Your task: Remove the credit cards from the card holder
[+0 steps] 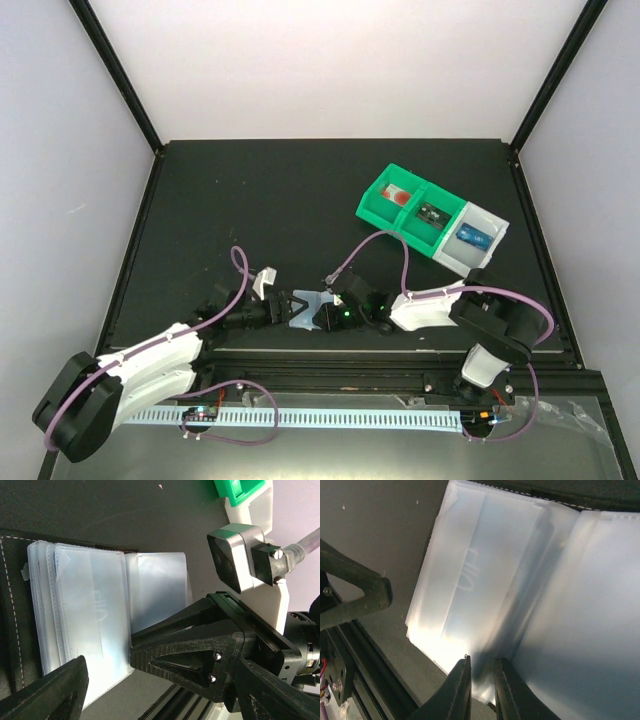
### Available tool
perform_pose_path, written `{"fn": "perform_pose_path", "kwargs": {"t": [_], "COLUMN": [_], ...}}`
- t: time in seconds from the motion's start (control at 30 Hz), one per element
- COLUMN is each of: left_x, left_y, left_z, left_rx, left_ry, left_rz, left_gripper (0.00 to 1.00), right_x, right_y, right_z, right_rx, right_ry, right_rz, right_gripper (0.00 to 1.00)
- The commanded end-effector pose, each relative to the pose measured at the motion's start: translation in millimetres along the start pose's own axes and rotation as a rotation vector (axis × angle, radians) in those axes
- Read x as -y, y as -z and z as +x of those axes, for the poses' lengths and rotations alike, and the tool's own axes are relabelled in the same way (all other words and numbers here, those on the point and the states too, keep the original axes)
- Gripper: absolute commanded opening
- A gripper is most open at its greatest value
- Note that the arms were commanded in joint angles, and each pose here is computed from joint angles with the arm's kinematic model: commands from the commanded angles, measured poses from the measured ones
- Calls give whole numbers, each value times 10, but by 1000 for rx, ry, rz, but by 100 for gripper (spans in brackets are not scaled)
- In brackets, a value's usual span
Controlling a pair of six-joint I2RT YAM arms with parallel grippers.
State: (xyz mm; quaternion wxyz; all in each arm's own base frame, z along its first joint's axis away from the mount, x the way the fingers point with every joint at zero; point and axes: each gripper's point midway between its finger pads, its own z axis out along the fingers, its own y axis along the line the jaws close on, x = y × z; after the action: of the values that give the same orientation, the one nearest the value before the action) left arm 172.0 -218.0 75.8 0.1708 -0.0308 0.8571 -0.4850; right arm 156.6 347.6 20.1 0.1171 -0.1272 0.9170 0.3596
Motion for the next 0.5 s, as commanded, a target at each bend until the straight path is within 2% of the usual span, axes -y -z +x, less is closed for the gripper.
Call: {"fn": "perform_pose_path", "kwargs": {"t": [0.0, 0.23, 0.47], "left_x": [94, 108, 68], "left_y": [3, -30, -71], "left_z": [-54, -107, -131], "left_rx": [11, 12, 6], "left_ry": [-10, -29, -40], "left_rz": [33, 19, -5], "left_gripper": [82, 83, 83], "right_x": [345, 402, 395], "right_y": [-61, -35, -36], "right_z": [143, 161, 172], "right_rx": [-21, -12, -10], "right_ry": [-7, -4, -2], "right_rz": [128, 142, 129], "right_gripper": [15, 5, 3]}}
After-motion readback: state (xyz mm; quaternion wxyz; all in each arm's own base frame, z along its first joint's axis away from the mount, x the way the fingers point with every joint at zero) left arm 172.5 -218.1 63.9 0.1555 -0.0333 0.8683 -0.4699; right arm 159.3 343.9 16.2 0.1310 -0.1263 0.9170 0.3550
